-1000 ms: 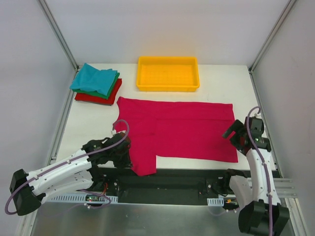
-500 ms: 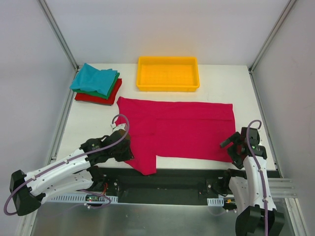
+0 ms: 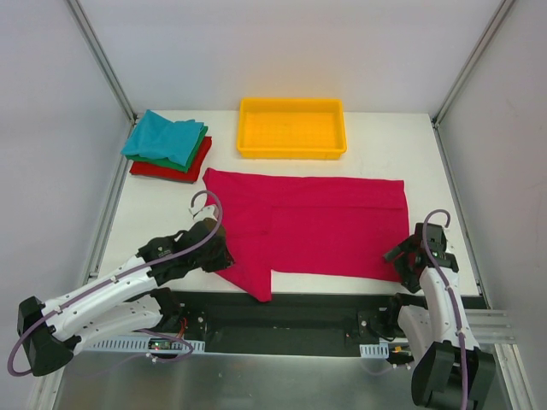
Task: Fold and stack the t-shirts
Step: Grap the side of the flattened tshirt closest away from the robot with both arms
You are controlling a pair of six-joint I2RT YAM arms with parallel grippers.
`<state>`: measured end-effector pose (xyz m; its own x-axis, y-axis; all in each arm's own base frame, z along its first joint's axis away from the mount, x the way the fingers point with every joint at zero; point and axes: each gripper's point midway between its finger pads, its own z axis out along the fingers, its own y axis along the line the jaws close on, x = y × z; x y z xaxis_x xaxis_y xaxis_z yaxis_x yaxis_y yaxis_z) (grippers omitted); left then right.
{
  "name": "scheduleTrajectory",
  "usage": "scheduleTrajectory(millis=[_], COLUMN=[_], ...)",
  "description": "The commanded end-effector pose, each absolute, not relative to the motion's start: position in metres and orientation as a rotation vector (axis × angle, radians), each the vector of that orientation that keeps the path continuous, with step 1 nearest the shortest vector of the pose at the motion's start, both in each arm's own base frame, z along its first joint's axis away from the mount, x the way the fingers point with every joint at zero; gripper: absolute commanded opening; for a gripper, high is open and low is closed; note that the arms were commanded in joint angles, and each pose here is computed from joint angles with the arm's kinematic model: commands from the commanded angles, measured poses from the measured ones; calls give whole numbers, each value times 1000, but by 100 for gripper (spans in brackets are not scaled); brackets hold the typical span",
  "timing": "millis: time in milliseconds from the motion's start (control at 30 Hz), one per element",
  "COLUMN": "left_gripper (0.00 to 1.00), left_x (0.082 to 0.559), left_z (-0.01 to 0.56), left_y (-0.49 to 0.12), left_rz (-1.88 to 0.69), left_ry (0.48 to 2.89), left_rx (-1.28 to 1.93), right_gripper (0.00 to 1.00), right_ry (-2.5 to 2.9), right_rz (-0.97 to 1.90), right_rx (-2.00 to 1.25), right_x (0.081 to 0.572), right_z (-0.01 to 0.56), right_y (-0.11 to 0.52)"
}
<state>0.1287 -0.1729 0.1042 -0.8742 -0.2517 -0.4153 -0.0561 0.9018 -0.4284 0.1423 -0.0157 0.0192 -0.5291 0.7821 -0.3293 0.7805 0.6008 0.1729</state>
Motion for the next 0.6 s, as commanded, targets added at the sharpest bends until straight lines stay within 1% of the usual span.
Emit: scheduleTrajectory(millis=[0,67,167,333,433,500,567], left_gripper=[0,0,0,0,0,0,0], left_x=[152,155,160,168,173,176,180], left_z=[128,131,135,142,148,150,152], left_y=[-179,-178,-177,-176,-174,-174,-174], left_rz=[-582,-575,-573,-580,-582,-588,-594], left_ry=[2488,2479,2460,2432,2417,2410,2404], left_rx=[-225,-229,-238,-251,-256,-259,-261], right_gripper=[75,71,62,41,34,32,25], right_ry=[2417,2426,2428,2409,2411,2415,2413], right_rz=[-10,-8,-7,1,6,-1,3], right_rx=[1252,1245,1228,1207,1195,1184,1163], right_x=[151,151,152,156,156,155,158], right_z=[16,14,16,21,22,24,27], right_y=[-22,-22,-22,-23,-22,-23,-23])
